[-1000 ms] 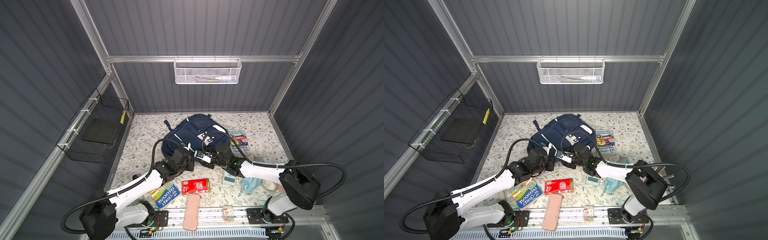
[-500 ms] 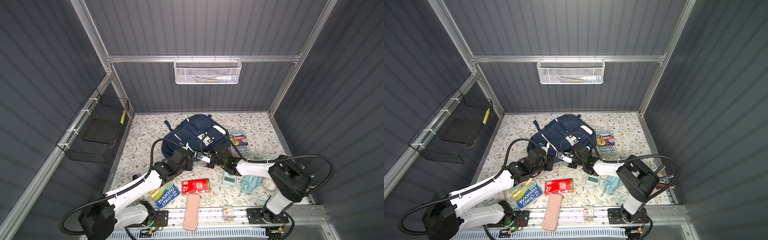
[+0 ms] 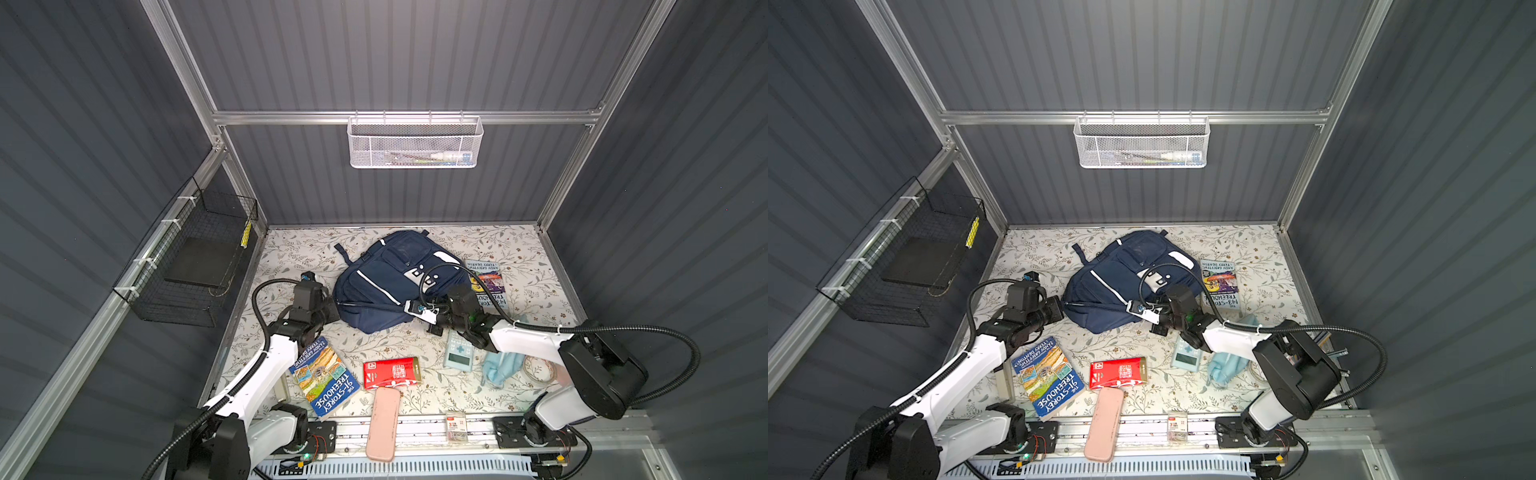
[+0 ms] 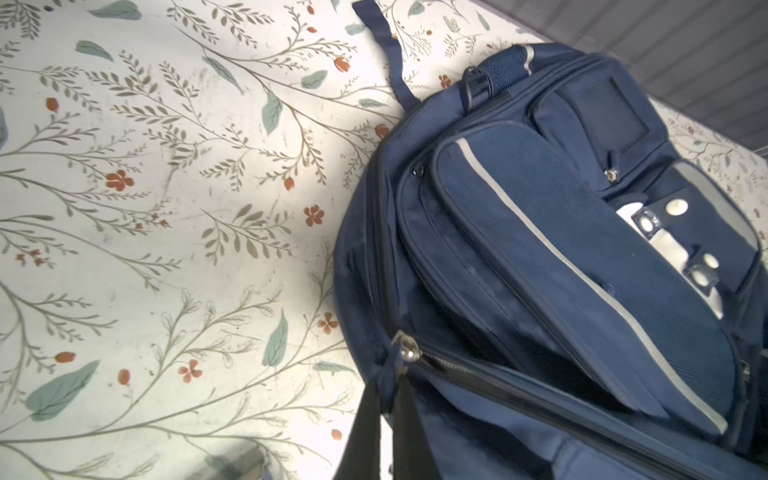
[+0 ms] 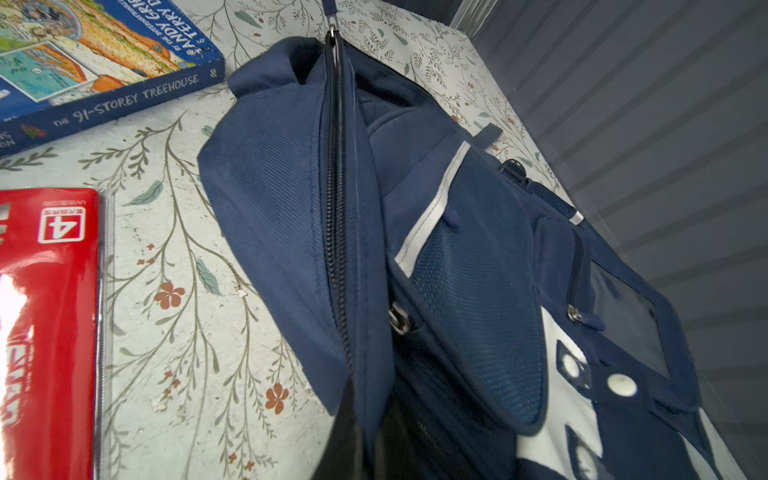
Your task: Pack the student bag
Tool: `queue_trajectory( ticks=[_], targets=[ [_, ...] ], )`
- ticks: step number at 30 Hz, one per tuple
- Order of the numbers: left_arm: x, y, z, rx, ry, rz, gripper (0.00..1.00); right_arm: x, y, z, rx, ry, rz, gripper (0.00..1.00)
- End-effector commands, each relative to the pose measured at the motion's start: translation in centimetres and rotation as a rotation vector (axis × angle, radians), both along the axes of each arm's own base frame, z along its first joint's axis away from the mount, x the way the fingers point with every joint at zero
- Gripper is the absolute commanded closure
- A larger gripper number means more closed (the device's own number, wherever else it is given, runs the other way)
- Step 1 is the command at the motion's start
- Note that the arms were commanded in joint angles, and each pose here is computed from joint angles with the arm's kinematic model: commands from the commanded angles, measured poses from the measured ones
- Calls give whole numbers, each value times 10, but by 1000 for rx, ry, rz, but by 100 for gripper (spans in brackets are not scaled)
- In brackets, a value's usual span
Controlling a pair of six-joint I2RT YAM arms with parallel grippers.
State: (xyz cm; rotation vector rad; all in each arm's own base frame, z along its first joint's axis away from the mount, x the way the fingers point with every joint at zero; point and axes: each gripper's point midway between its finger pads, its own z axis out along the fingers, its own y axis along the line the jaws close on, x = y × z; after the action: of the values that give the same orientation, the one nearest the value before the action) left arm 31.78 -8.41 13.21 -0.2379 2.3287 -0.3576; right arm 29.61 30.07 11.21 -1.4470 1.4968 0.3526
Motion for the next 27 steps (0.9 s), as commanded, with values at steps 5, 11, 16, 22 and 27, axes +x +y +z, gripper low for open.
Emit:
queue_trajectory(
  ticks=[5,11,16,22,27],
  targets=[
    [-35,-28,23,-24,-14,-151,100,63,-11,22,-23,-111,-200,64],
    [-63,-88,33,-156,-7,-290,100,52,-6,44,87,-50,-174,45],
    [-68,-117,45,-173,-35,-336,100,0,26,51,91,-45,-39,38],
    [-67,-133,39,-180,-28,-359,100,-29,54,37,100,34,36,38],
    [-67,-127,39,-158,-32,-345,100,-32,64,21,76,74,80,44]
  ],
)
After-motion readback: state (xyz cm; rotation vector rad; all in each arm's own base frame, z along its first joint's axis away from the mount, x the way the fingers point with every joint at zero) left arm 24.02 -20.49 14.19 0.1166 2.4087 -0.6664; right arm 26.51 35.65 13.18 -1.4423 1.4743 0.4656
